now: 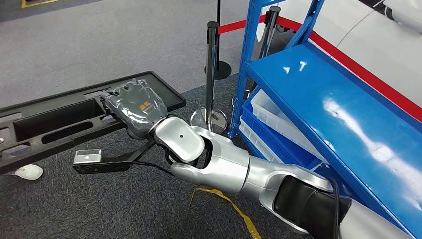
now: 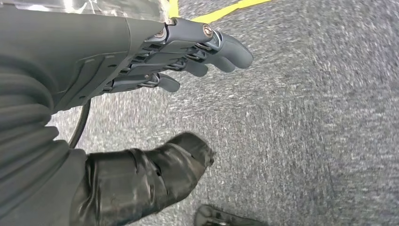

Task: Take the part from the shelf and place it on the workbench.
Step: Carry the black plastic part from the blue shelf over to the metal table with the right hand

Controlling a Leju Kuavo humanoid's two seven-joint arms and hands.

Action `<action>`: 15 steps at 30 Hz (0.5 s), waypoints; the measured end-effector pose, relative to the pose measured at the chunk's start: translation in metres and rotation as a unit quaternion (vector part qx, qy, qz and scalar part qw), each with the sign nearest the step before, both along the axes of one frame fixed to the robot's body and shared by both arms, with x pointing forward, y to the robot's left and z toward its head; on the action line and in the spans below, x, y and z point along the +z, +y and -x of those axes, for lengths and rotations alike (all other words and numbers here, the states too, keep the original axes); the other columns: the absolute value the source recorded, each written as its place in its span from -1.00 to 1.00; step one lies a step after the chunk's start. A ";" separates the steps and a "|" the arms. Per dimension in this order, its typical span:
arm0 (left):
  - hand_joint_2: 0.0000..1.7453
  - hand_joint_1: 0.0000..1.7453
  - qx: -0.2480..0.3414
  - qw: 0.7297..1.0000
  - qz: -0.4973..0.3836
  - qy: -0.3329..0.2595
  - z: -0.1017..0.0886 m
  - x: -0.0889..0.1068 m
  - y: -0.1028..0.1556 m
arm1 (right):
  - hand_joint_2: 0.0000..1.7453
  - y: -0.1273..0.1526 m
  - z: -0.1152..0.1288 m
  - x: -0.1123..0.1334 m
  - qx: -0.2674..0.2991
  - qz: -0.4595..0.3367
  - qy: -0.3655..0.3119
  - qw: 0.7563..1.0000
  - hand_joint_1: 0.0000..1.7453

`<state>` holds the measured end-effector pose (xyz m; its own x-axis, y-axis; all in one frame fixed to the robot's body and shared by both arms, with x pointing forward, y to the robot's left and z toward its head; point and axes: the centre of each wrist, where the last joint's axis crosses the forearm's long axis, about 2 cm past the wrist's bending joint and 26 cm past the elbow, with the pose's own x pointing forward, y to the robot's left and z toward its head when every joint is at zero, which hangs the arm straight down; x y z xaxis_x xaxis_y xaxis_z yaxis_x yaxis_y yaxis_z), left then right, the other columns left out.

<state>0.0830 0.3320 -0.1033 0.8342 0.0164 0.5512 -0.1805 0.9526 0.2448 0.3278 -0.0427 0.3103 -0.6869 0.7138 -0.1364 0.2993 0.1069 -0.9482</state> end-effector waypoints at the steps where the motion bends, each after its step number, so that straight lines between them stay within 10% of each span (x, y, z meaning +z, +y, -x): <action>1: 1.00 -1.00 0.000 1.000 0.001 -0.001 -0.001 0.000 0.000 | 1.00 0.000 0.000 -0.001 0.000 0.000 0.001 1.000 1.00; 15: 1.00 -1.00 -0.001 1.000 0.007 -0.008 0.000 0.000 0.001 | 1.00 0.000 0.001 -0.002 0.001 0.001 0.005 1.000 1.00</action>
